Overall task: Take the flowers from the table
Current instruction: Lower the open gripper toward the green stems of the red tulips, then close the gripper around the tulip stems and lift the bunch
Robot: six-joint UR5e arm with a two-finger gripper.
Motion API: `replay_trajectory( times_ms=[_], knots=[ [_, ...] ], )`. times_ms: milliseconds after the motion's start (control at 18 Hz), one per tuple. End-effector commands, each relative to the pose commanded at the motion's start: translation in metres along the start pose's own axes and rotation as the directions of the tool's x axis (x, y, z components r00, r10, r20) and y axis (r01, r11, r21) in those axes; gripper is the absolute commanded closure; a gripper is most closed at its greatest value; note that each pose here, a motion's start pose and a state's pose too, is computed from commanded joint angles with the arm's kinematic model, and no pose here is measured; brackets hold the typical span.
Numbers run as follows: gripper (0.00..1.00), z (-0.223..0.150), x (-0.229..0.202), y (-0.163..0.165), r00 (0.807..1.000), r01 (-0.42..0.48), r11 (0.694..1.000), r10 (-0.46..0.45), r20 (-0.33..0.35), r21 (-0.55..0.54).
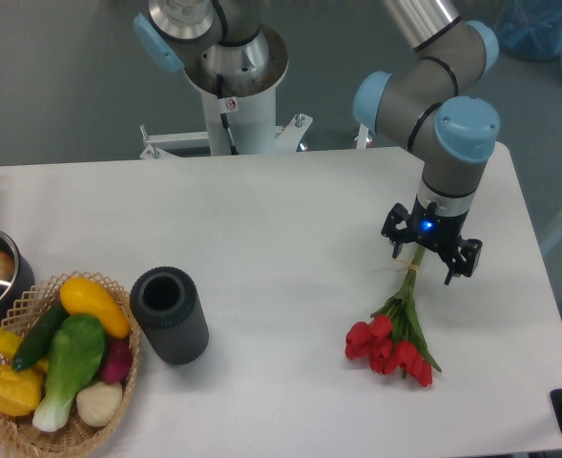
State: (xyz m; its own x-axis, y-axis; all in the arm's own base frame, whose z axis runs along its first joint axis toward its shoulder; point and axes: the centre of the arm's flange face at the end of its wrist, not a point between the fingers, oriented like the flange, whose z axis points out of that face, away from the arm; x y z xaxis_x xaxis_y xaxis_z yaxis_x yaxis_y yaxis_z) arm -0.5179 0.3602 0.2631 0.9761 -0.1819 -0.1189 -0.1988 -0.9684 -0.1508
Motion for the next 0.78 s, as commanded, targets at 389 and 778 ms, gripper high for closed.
replay_trajectory(
  times_ms=[389, 778],
  knots=[
    [0.00, 0.033, 0.009, -0.016, 0.997, 0.059, 0.998, -0.059, -0.054, -0.007],
    [0.00, 0.052, 0.005, -0.040, 0.986, 0.155, 0.988, -0.155, -0.056, -0.008]
  ],
)
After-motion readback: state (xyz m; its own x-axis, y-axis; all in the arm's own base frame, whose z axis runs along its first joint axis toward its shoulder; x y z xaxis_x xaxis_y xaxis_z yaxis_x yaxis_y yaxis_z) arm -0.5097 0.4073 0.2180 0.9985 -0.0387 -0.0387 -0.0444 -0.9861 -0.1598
